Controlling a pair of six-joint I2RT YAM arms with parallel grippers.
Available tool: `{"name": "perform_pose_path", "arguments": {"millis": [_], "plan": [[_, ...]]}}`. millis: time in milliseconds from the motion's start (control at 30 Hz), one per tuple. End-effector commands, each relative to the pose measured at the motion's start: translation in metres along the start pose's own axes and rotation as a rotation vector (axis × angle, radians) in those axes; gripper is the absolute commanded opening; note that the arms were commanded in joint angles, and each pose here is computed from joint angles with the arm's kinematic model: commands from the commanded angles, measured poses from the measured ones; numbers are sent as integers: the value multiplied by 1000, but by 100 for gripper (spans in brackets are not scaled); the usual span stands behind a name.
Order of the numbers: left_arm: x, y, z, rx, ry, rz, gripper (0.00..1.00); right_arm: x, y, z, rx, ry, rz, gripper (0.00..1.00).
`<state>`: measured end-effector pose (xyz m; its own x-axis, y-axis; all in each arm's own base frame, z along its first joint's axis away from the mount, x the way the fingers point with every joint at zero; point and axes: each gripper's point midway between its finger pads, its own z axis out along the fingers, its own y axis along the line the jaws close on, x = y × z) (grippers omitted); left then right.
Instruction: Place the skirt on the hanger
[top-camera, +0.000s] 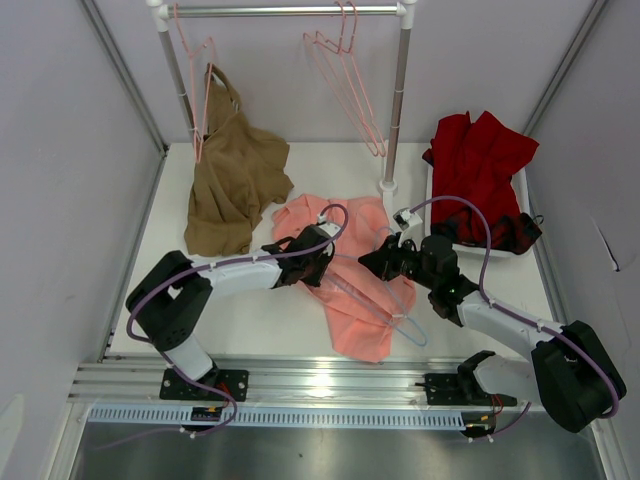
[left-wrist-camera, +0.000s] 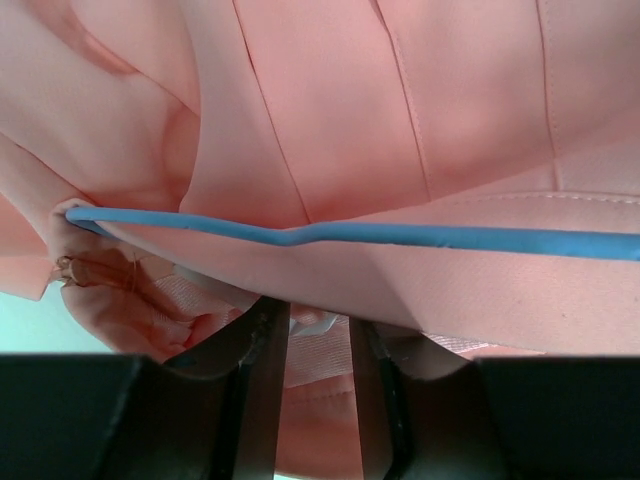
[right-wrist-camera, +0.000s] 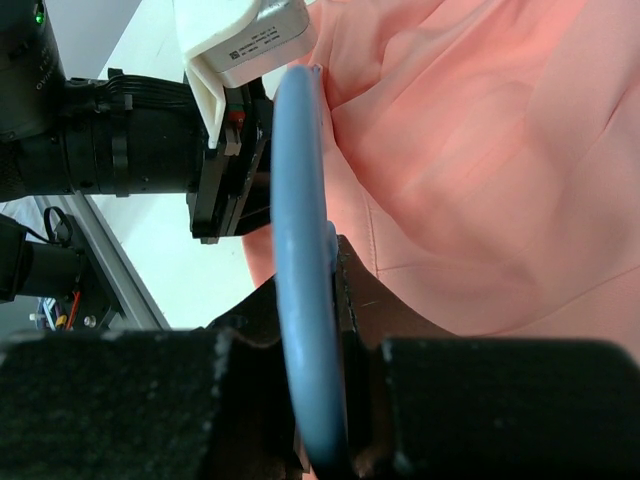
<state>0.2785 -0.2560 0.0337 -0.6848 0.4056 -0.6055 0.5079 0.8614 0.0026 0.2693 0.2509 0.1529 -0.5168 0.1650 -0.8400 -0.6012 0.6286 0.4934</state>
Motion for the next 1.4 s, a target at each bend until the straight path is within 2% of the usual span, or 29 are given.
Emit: {"name": "perform_pose_path", "arguments": {"millis": [0, 67, 300, 500, 733, 900, 1367], "plan": [[-25, 0, -1, -21, -76, 0, 31, -14, -1, 0, 22, -55, -23, 0], [-24, 2, -1, -31, -75, 0, 29, -16, -1, -1, 22, -58, -25, 0], [-29, 7, -6, -56, -86, -1, 8, -21, 2, -1, 17, -65, -31, 0], [-33, 25, -12, -73, -93, -82, 1, -24, 4, -3, 17, -69, -32, 0], [-45, 65, -17, -85, -104, -255, 0, -30, 9, -6, 9, -78, -31, 0], [-56, 79, -18, -39, -125, -352, 0, -32, 15, -7, -21, -86, -18, 0], [-72, 72, -26, 17, -182, -392, 0, -17, 33, -10, -42, -57, -52, 0]]}}
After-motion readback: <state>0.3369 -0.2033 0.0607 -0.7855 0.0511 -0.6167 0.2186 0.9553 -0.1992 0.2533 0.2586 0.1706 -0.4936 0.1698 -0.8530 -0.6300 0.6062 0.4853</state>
